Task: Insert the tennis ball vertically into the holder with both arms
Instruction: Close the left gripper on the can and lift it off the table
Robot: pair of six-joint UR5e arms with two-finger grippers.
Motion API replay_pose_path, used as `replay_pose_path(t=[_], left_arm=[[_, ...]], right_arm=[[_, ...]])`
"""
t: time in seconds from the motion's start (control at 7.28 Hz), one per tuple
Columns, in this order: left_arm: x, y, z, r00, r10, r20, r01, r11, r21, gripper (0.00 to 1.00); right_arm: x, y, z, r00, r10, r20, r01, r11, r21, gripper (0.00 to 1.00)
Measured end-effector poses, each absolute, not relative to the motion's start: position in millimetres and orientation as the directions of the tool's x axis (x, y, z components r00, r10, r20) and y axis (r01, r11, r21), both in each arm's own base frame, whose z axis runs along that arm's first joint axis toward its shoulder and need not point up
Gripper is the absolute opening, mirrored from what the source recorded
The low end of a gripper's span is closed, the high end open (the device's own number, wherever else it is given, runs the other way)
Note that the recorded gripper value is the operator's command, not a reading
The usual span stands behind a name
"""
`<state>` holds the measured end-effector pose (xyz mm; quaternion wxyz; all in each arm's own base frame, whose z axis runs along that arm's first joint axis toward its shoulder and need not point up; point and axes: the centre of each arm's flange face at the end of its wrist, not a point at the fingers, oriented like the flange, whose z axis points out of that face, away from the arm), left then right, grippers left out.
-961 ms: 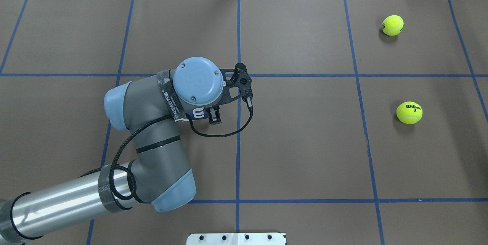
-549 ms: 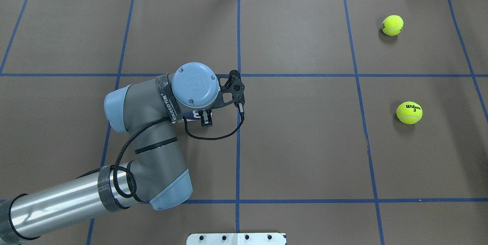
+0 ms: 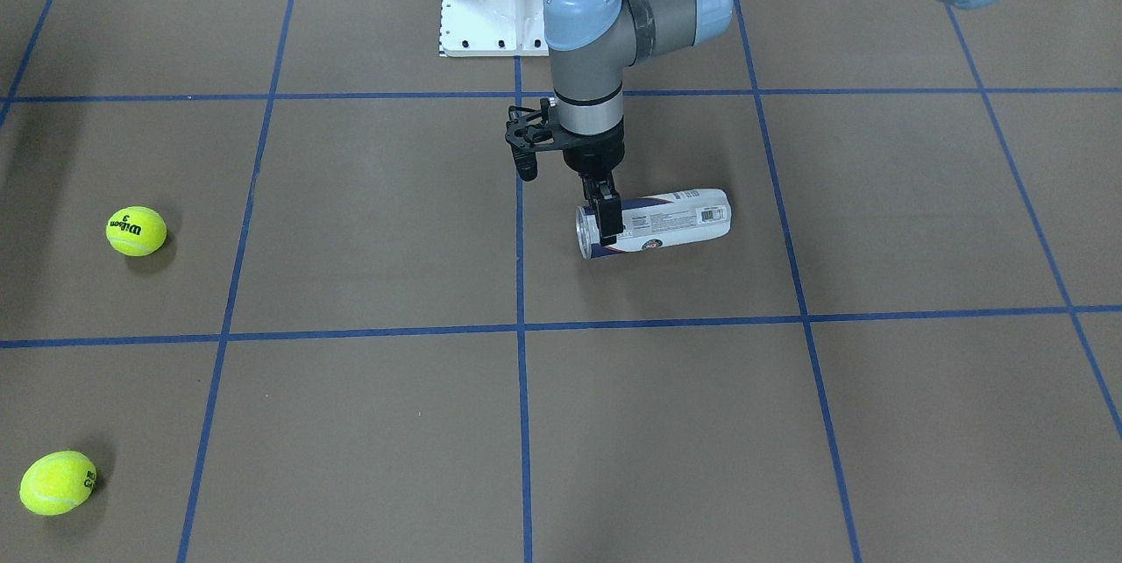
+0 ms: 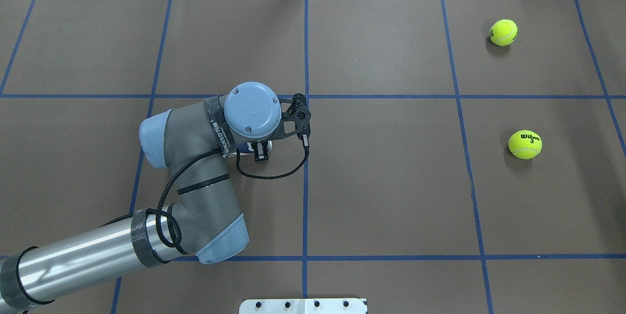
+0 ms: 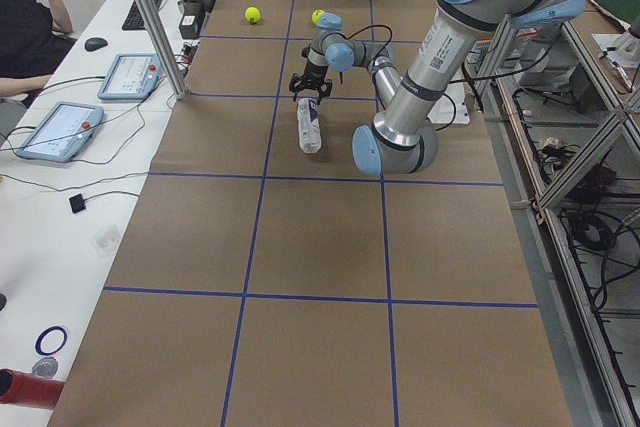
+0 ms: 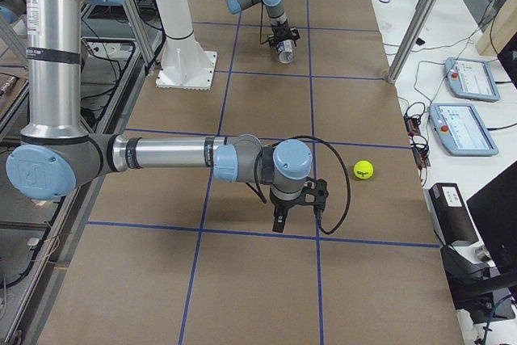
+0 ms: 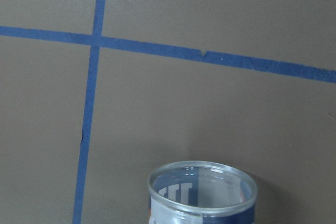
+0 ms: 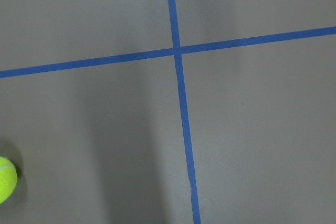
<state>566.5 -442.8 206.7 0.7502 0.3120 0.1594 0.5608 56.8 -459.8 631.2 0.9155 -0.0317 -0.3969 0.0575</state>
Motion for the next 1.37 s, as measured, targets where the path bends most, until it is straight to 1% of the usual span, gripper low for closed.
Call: replay_pose_path(t=[0.69, 1.37], left_arm=[[576.2, -435.3, 205.8, 0.31, 0.945, 0.105, -0.741, 0.171, 0.649, 0.96], [591.3, -440.3, 212.4, 0.317, 0.942, 0.11, -0.706, 0.157, 0.691, 0.96]], right_arm=[[56.9, -459.7, 632.4, 0.679, 0.127, 0.723, -0.077, 0.992, -0.102, 0.99], [57.0, -459.7, 632.6, 0.68, 0.126, 0.722, -0.076, 0.992, -0.101, 0.99]])
